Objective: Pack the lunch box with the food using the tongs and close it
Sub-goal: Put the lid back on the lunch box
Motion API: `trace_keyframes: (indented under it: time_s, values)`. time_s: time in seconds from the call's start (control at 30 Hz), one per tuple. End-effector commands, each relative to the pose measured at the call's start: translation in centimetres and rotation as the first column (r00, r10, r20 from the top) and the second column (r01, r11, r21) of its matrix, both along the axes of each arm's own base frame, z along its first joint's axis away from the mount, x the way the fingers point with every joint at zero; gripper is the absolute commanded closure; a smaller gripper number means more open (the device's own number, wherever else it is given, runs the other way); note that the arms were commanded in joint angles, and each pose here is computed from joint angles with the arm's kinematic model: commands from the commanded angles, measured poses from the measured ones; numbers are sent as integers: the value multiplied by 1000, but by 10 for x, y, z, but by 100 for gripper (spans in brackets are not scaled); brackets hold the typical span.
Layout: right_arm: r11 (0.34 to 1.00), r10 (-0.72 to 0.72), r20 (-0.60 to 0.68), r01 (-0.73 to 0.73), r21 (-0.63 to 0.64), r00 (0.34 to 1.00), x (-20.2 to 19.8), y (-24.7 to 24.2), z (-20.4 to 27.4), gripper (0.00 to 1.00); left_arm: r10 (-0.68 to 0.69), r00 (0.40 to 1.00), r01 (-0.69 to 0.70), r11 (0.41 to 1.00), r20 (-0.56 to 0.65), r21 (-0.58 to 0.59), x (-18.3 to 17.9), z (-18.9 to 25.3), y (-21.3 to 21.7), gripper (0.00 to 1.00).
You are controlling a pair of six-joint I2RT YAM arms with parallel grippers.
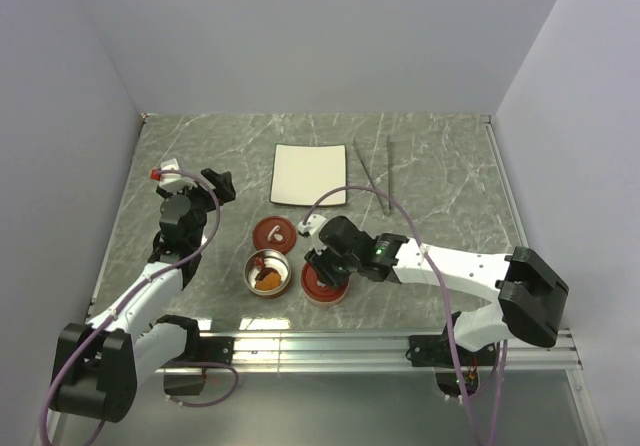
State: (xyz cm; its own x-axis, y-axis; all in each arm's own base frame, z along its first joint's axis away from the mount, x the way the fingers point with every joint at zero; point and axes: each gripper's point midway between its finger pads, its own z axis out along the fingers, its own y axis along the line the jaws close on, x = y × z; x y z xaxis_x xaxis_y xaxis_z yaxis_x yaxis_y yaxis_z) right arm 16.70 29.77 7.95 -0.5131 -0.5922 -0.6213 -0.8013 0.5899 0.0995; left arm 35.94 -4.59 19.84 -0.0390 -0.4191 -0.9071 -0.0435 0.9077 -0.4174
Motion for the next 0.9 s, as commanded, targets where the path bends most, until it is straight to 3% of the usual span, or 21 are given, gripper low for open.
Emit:
trace_keyframes:
  time_s: [0.0, 0.17, 0.57, 0.87]
  values:
    - [1000, -10, 19, 10, 3, 1000, -1, -5, 6, 44, -4, 998, 5, 1000, 56, -16, -1, 16, 0, 0]
    - [999, -4, 43, 3, 32, 999, 3, 0, 17, 29, -4, 999, 5, 1000, 53, -16, -1, 15, 0, 1]
    - [990, -97, 206, 74, 117, 974, 25, -9, 73, 24, -4, 998, 5, 1000, 57, -19, -1, 16, 0, 1]
    - [940, -303, 377, 210, 268, 875, 66, -29, 139, 19, -10, 998, 11, 1000, 57, -15, -1, 15, -1, 1]
